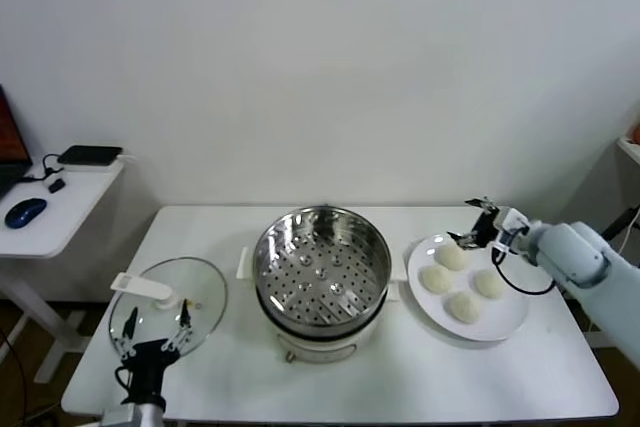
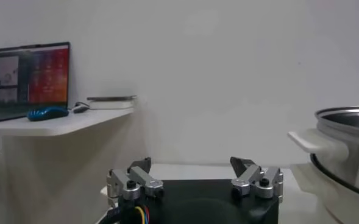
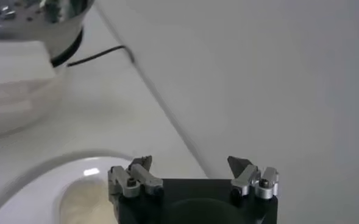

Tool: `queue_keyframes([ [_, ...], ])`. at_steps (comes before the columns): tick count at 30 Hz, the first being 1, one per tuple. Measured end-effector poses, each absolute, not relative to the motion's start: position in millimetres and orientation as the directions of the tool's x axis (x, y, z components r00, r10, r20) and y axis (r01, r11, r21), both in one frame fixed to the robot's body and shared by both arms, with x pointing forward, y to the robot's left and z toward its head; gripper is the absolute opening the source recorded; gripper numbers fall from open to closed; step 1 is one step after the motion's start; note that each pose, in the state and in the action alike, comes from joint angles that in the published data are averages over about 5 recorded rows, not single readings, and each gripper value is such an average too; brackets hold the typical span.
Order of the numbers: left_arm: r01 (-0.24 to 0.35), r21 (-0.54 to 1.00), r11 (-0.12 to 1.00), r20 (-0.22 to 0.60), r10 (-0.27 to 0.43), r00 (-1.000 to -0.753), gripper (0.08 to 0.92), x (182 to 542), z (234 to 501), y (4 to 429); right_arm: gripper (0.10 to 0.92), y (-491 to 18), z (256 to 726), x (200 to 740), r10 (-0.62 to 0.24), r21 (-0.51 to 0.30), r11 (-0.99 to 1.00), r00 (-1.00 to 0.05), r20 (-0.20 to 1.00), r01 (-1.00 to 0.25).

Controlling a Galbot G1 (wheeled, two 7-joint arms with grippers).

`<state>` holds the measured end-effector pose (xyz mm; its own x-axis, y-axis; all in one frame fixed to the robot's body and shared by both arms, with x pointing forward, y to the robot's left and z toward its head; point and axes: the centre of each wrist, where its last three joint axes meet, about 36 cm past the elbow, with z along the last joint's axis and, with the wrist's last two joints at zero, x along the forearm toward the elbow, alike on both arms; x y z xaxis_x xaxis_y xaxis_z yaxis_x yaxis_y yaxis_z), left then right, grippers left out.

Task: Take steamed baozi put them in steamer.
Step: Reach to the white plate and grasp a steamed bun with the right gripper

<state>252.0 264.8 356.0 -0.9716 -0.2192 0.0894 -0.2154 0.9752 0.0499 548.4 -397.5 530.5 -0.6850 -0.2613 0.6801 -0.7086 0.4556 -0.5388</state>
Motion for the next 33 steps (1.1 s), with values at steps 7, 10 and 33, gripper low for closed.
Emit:
queue_keyframes([
  [7,-0.208,0.054,0.977,0.089,-0.212,-0.973,0.823,252,353,263,0.823,-408,550,578,-0.243,-0.448,0.264,-0.508,0.826,-0.854],
  [10,-0.204,0.054,0.977,0.088,-0.208,-0.974,0.823,253,353,261,0.823,-415,553,590,-0.209,-0.398,0.199,-0.435,0.876,-0.896],
  [33,-0.199,0.068,0.978,0.095,-0.205,-0.974,0.823,251,345,263,0.823,-403,525,696,-0.035,-0.208,0.021,-0.209,0.977,-0.978],
])
